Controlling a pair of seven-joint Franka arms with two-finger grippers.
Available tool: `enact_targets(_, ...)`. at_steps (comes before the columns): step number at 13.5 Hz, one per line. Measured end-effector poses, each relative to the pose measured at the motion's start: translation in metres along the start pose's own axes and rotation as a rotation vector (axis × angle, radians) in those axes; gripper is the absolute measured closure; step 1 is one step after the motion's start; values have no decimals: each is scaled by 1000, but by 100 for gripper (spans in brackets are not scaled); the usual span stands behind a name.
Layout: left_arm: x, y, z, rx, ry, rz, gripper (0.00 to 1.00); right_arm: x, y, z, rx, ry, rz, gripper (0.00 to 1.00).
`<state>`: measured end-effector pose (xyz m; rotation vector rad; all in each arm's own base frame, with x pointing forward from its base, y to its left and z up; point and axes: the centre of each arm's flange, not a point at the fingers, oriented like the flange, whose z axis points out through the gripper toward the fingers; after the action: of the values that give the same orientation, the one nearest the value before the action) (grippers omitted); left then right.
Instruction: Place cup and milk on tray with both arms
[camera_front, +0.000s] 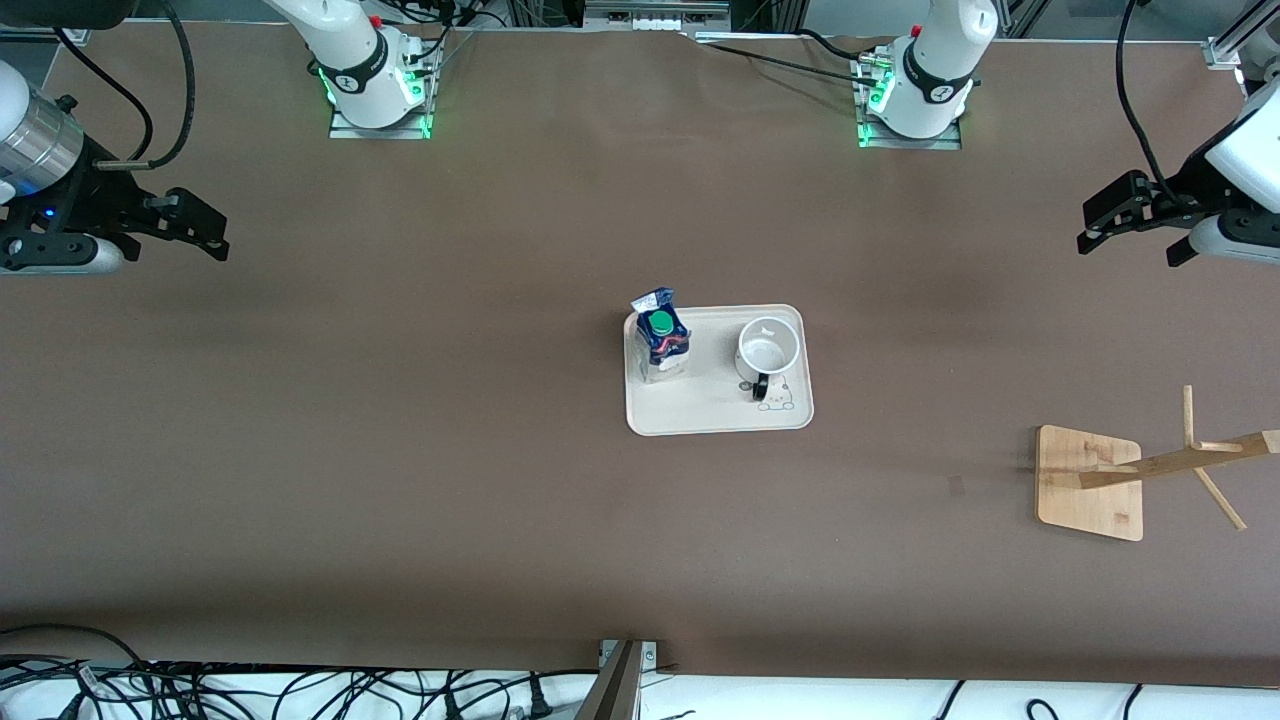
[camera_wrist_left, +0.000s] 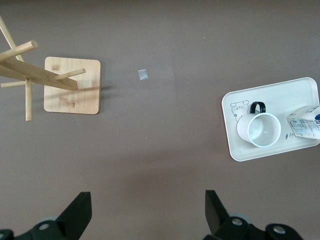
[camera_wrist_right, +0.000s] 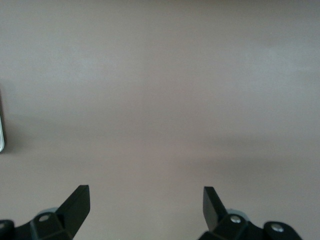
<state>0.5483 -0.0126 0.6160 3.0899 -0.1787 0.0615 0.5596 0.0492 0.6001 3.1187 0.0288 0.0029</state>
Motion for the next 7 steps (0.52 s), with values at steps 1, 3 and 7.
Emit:
enact_targets(1,0,1,0,1,0,1,0,0,1,0,0,1,1,0)
enact_targets(3,0,5,0,2,-1,7,0,1,2,-1,1,10,3,0)
enact_targets(7,1,7,1,5,-3,6,0,5,1,2,1,21,3,0)
